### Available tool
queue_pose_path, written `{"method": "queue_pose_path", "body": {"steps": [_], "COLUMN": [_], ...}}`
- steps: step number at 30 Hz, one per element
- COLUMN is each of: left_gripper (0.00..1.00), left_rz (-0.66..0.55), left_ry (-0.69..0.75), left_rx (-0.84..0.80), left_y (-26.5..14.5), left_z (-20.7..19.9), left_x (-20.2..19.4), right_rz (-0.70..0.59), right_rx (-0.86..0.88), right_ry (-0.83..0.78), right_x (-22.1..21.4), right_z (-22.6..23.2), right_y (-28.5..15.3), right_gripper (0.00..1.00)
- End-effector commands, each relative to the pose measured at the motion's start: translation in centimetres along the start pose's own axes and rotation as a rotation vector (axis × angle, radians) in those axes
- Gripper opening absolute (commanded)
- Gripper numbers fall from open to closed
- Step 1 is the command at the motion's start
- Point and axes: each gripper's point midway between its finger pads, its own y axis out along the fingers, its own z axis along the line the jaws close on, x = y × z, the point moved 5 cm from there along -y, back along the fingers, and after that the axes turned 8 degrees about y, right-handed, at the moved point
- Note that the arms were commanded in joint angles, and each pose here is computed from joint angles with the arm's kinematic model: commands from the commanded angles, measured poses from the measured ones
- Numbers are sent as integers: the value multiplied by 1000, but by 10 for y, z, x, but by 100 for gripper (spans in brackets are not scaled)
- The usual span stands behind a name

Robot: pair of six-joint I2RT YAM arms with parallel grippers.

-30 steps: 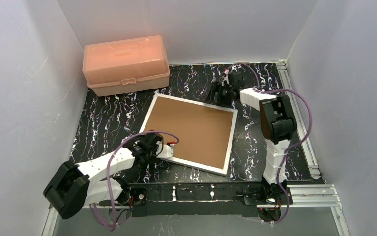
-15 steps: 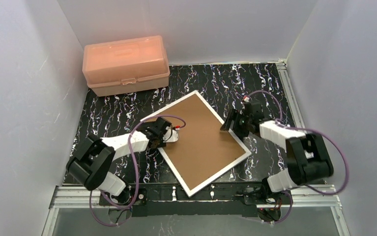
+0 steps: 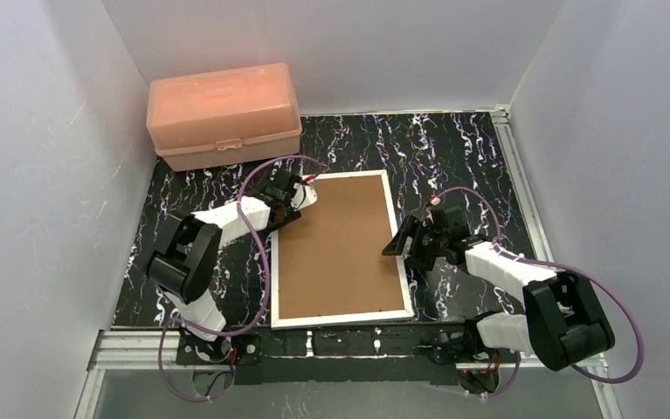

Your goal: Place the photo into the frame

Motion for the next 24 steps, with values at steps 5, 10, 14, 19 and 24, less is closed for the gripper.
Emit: {"method": "queue_pose_path", "body": {"steps": [5, 10, 14, 19, 24], "left_gripper": [70, 74, 77, 70, 52], "left_rz": [-81, -114, -160, -148, -128], "left_ry": [-231, -402, -467, -485, -475], "left_rx": [-190, -389, -603, -817, -927], "left_y": [-19, -59, -86, -88, -71], "left_z": [9, 10, -7, -38, -65], "left_x": [1, -24, -42, -56, -61], "right_rz": [37, 45, -14, -25, 94], "right_rx": [127, 64, -2, -38, 28], "right_ry": [-11, -33, -78, -64, 33], "right_x": [12, 18, 20, 4, -35], "right_z": [36, 34, 33, 29, 17], "right_y": [14, 16, -9, -47, -64], "right_gripper": [83, 83, 86, 86, 85]}}
